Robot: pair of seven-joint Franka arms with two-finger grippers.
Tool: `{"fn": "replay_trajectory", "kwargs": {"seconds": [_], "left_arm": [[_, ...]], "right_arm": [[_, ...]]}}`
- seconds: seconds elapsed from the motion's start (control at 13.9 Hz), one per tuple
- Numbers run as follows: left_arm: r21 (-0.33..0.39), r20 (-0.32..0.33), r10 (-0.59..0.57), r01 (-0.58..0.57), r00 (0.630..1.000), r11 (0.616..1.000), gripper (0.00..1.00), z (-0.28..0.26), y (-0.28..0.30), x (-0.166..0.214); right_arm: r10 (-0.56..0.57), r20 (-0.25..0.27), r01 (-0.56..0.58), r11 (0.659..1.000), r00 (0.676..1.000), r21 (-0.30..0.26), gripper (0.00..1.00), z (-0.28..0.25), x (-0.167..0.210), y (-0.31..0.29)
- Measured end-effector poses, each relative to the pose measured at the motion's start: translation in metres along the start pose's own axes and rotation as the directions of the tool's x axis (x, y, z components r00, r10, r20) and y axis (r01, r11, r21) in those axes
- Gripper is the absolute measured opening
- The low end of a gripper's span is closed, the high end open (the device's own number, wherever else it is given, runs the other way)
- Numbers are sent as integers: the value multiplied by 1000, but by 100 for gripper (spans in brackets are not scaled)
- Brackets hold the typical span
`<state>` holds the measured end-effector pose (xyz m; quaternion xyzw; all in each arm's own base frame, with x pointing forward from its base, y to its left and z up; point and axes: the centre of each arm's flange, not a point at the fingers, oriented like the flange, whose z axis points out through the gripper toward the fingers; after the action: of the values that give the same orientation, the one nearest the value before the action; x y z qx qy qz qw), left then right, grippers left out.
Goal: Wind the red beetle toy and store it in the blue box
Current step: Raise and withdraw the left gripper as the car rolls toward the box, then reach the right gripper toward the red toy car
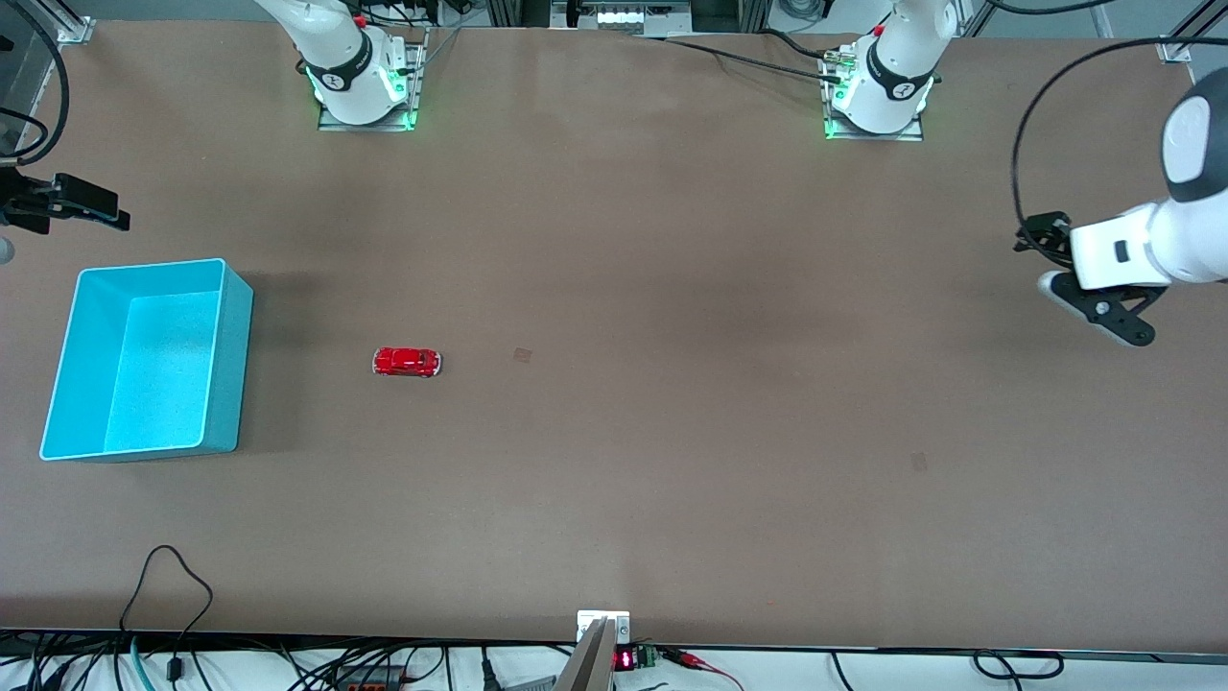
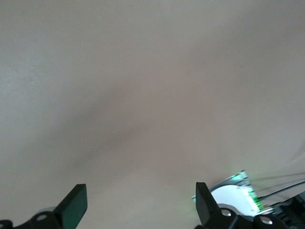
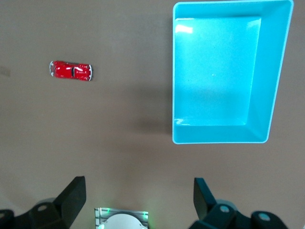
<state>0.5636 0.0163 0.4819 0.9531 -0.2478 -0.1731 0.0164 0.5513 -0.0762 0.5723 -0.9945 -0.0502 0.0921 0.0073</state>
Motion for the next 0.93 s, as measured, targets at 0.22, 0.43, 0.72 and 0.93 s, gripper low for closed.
{"fn": "replay_trajectory", "kwargs": {"seconds": [0.22,0.43,0.72,0.93], "left_arm": [[17,12,-137,137,990,990,100,-39,48,7],[34,-18,-211,212,977,977,100,-68,77,10],[-35,-117,-401,400,908,916,100,-82,56,7],[-90,-264,-485,479,834,873,100,-93,30,-2]], "right_arm": [[-93,43,92,996,995,14,100,9,0,-1],[-198,52,196,979,979,56,100,24,5,-12],[-382,-2,381,924,924,25,100,41,28,-81],[-555,-20,555,832,832,-3,100,63,36,-146]]}}
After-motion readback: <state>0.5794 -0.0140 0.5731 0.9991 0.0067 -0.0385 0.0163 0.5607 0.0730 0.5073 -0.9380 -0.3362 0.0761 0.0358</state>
